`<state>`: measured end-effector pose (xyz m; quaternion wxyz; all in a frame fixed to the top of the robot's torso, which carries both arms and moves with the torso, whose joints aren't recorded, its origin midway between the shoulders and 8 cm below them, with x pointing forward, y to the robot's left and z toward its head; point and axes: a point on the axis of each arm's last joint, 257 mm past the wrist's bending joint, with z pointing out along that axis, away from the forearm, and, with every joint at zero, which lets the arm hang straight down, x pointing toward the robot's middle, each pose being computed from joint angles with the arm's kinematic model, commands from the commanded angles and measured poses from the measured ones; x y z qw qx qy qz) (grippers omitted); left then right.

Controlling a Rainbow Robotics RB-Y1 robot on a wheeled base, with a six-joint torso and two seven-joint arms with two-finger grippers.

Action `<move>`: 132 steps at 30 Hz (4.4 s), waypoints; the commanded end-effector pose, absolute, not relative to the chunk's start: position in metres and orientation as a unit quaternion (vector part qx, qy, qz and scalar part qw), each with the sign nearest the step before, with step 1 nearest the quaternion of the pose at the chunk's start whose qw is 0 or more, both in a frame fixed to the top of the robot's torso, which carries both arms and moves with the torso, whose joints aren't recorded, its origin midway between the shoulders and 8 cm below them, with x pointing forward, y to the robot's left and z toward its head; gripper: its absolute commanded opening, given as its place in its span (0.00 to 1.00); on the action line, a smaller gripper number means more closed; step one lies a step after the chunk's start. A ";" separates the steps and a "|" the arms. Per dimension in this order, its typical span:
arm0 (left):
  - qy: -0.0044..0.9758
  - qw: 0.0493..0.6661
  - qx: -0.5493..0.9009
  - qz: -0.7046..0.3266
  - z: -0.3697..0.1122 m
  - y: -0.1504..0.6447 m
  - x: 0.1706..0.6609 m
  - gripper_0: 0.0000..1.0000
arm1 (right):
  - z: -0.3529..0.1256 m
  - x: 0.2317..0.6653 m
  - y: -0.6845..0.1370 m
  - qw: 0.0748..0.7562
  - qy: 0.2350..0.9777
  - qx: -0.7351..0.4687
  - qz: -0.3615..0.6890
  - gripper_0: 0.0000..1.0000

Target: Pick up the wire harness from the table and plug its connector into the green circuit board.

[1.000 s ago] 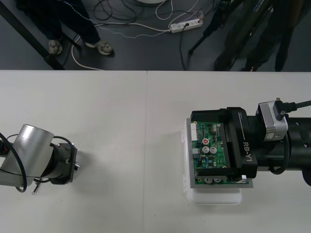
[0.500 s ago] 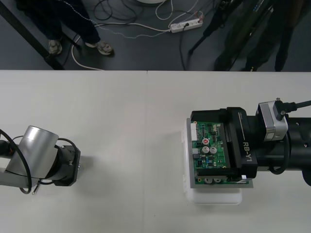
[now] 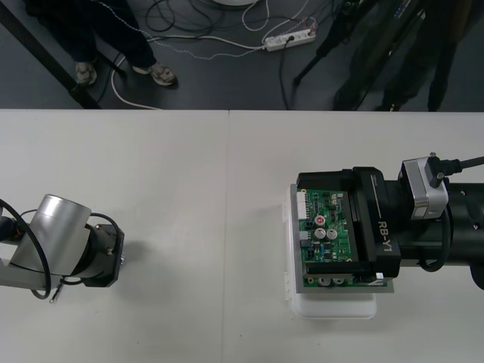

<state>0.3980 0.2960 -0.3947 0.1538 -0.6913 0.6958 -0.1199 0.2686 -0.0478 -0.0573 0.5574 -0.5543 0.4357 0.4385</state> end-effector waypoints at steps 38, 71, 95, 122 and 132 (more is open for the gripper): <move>0.502 0.055 -0.822 -0.264 -0.297 0.226 0.484 0.00 | -0.052 0.267 -0.053 0.563 0.438 -0.557 0.426 1.00; 0.056 -0.303 -0.916 -0.255 -0.156 0.160 0.487 0.00 | -0.050 0.267 -0.056 0.564 0.439 -0.552 0.430 1.00; -0.193 -0.506 -0.837 -0.076 -0.114 0.095 0.508 0.00 | -0.050 0.268 -0.058 0.561 0.447 -0.546 0.432 1.00; -0.344 -0.544 -0.760 0.087 -0.083 0.074 0.503 0.00 | -0.050 0.268 -0.058 0.560 0.449 -0.544 0.434 1.00; -0.397 -0.527 -0.724 0.201 -0.097 0.072 0.458 0.00 | -0.052 0.270 -0.059 0.556 0.457 -0.541 0.435 1.00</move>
